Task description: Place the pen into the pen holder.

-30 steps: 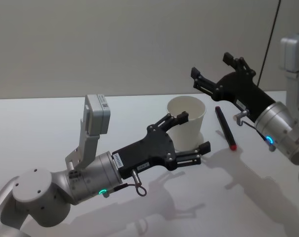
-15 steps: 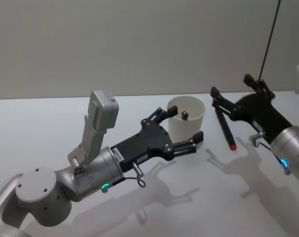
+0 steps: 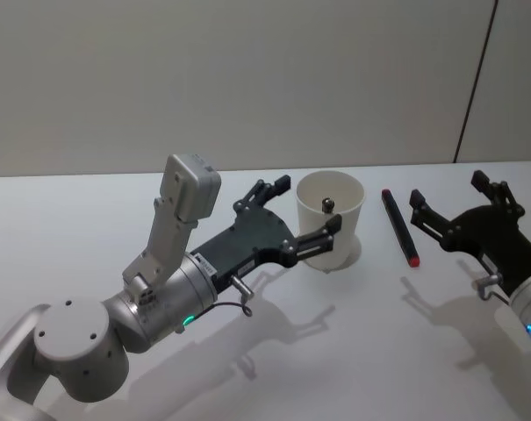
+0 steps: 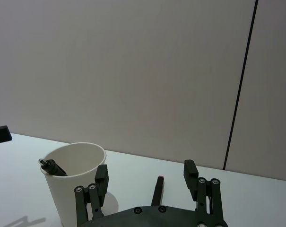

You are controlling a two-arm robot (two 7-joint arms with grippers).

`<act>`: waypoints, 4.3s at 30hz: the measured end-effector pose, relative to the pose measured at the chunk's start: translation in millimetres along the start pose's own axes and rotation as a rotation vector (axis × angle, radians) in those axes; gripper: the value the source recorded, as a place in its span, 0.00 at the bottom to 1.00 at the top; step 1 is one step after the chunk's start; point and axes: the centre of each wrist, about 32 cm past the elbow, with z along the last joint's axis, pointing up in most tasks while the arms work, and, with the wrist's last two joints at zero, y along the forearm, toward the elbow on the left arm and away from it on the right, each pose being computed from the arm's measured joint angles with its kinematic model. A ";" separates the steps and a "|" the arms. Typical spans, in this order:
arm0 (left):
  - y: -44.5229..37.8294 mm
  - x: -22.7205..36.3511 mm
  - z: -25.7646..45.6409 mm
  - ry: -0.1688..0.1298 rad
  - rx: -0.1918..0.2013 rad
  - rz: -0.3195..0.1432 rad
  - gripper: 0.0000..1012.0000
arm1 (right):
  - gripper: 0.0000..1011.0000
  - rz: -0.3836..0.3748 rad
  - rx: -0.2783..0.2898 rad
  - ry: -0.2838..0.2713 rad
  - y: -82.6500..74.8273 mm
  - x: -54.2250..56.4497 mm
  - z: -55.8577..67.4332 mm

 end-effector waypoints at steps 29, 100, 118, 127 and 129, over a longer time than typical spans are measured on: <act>-3.5 -8.3 5.7 -0.148 0.048 0.318 0.99 | 0.99 -0.006 -0.003 0.000 -2.2 -0.1 -1.2; -4.0 -10.1 6.6 -0.183 0.050 0.389 0.99 | 0.99 -0.079 -0.105 0.018 -5.2 5.1 20.1; -4.0 -10.1 6.6 -0.183 0.050 0.389 0.99 | 0.99 -0.138 -0.269 0.057 28.8 -1.9 33.2; -4.0 -10.1 6.6 -0.183 0.050 0.389 0.99 | 0.99 -0.153 -0.327 0.066 47.1 -8.2 35.1; -4.0 -10.1 6.6 -0.183 0.050 0.389 0.99 | 0.99 -0.158 -0.341 0.067 51.4 -9.6 35.1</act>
